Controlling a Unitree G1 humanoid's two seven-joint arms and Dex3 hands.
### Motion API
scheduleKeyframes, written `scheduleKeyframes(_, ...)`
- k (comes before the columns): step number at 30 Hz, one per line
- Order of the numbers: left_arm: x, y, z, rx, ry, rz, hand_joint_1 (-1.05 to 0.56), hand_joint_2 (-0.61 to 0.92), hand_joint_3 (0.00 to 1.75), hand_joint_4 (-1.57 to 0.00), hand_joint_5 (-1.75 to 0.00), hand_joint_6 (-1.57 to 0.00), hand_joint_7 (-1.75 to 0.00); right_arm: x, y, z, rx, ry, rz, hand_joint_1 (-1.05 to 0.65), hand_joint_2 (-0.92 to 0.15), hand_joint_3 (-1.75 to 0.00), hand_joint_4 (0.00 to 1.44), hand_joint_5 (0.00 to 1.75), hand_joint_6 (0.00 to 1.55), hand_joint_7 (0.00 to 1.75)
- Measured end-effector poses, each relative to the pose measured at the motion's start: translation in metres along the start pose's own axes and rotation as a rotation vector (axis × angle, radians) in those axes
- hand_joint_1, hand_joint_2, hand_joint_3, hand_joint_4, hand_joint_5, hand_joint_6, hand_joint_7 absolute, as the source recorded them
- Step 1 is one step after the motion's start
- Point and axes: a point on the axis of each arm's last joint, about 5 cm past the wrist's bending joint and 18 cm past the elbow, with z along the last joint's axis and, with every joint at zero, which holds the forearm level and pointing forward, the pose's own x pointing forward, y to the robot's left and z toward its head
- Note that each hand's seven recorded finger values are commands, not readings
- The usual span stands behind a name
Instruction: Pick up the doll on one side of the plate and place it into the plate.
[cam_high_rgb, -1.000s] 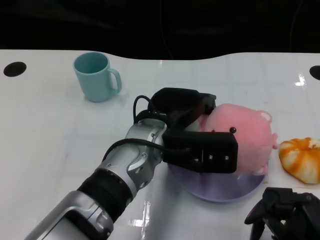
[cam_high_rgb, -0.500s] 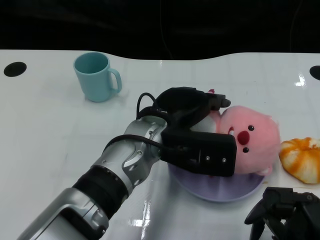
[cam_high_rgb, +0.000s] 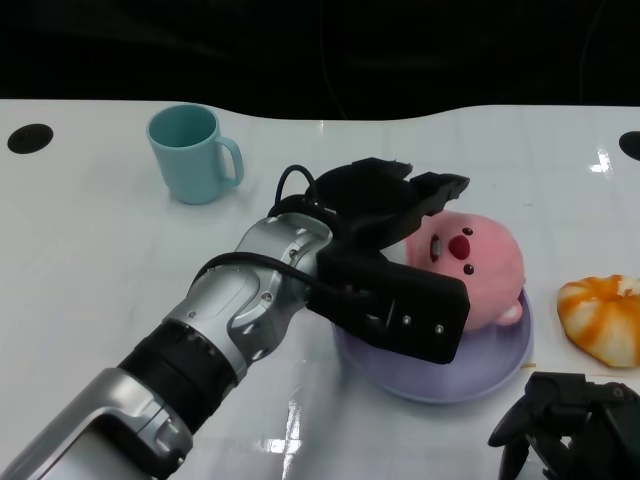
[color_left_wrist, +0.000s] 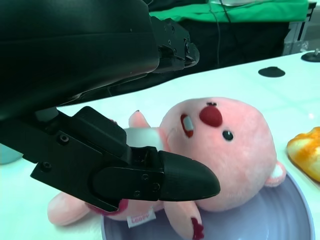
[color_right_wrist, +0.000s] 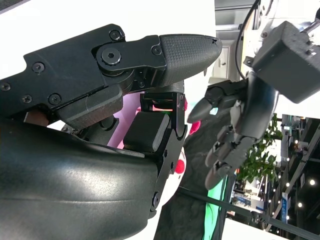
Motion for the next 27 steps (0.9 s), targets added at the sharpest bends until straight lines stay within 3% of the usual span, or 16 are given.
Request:
scheduleKeyframes(5, -0.01, 0.005, 0.0, 0.007, -0.028, 0.028, -1.05, 0.92, 0.55, 0.0, -0.03, -0.02, -0.01, 0.001, 0.0, 0.0, -0.002, -0.004, 0.001, -0.98, -0.92, -0.35, 1.05, 1.3, 1.07, 0.92)
scheduleKeyframes(14, -0.043, 0.018, -0.017, -0.037, -0.041, 0.056, -1.05, 0.92, 0.52, -0.04, -0.05, -0.06, -0.03, 0.003, -0.001, -0.001, -0.004, -0.007, -0.001, -0.97, -0.92, -0.36, 1.05, 1.3, 1.06, 0.92)
scheduleKeyframes(20, -0.064, 0.014, -0.027, -0.102, -0.036, 0.096, -0.98, 0.92, 0.45, -0.11, -0.1, -0.13, -0.05, 0.002, -0.002, -0.002, -0.004, -0.003, -0.004, -0.97, -0.92, -0.36, 1.04, 1.31, 1.06, 0.93)
scheduleKeyframes(27, -0.083, 0.004, -0.037, -0.181, -0.077, 0.175, -0.78, 0.92, 0.38, -0.28, -0.22, -0.27, -0.1, 0.002, -0.002, -0.002, -0.004, -0.001, -0.003, -0.96, -0.92, -0.36, 1.04, 1.32, 1.06, 0.93)
